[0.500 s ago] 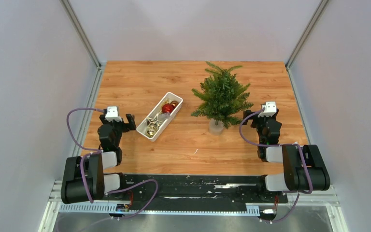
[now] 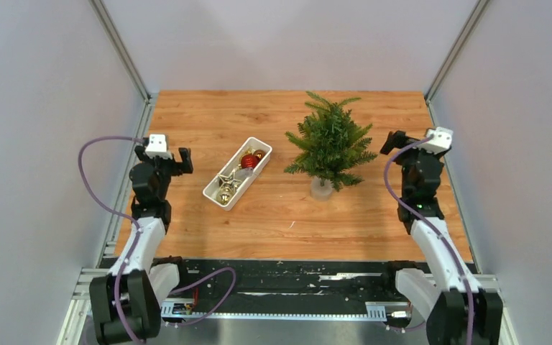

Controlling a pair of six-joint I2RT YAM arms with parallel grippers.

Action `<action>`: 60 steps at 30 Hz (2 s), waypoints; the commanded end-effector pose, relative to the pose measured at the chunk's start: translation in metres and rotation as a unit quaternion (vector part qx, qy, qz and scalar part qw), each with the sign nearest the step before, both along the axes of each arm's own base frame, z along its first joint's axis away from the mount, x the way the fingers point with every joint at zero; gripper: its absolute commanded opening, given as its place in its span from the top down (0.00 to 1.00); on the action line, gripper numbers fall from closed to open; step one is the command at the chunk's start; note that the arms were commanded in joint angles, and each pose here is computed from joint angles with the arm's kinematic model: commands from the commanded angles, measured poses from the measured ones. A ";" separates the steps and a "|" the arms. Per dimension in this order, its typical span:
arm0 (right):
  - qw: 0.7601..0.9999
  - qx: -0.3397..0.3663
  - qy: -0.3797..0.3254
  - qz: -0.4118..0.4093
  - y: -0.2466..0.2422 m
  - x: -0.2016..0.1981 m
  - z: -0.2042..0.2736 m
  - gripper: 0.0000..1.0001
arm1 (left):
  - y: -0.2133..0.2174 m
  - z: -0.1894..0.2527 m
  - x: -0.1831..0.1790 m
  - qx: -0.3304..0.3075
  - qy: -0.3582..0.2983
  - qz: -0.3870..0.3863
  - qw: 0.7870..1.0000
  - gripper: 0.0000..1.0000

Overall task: Decorate the small christmas tree
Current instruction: Pick up the decoration item from the center of the board.

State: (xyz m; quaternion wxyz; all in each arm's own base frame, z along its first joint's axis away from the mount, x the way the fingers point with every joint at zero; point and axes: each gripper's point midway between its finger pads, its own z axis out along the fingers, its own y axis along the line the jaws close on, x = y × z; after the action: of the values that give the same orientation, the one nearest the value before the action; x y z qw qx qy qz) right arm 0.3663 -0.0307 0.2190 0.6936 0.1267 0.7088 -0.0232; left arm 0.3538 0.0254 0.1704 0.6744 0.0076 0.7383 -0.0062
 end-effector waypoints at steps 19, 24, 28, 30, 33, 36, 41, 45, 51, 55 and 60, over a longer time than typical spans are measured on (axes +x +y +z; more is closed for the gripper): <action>0.920 -0.023 -0.078 0.383 0.131 -0.123 0.141 0.00 | -0.203 0.097 -0.095 0.233 0.120 -0.516 0.816 0.00; 0.921 -0.028 -0.068 0.383 0.130 -0.132 0.136 0.00 | -0.224 0.068 -0.069 0.285 0.164 -0.510 0.795 0.01; 0.915 -0.026 -0.068 0.397 0.135 -0.141 0.137 0.00 | -0.221 0.049 -0.051 0.311 0.201 -0.493 0.787 0.05; 0.911 -0.027 -0.068 0.406 0.137 -0.144 0.137 0.00 | -0.219 0.038 -0.050 0.314 0.222 -0.495 0.779 0.09; 0.910 -0.026 -0.069 0.407 0.138 -0.145 0.138 0.00 | -0.215 0.025 -0.046 0.324 0.248 -0.488 0.771 0.21; 0.907 -0.023 -0.069 0.415 0.141 -0.146 0.139 0.00 | -0.213 0.022 -0.043 0.328 0.256 -0.483 0.770 0.45; 0.895 -0.026 -0.079 0.439 0.148 -0.156 0.149 0.00 | -0.223 0.058 -0.048 0.294 0.221 -0.487 0.792 1.00; 0.882 -0.028 -0.089 0.461 0.155 -0.166 0.161 0.00 | -0.222 0.113 -0.049 0.279 0.163 -0.464 0.825 1.00; 0.870 -0.033 -0.107 0.480 0.160 -0.181 0.177 0.00 | -0.196 0.195 -0.049 0.279 0.075 -0.373 0.882 1.00; 0.865 -0.027 -0.109 0.489 0.164 -0.184 0.184 0.00 | -0.179 0.256 -0.059 0.267 -0.002 -0.322 0.908 1.00; 0.846 -0.030 -0.117 0.519 0.171 -0.195 0.198 0.00 | -0.178 0.302 -0.100 0.229 -0.040 -0.354 0.906 1.00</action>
State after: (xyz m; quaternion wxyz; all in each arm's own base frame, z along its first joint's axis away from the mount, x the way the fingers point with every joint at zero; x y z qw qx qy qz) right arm 0.1877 0.1311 0.3944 0.6878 -0.2497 0.6074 0.3093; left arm 0.2808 -0.1542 0.4316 0.6061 0.4437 0.6592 -0.0368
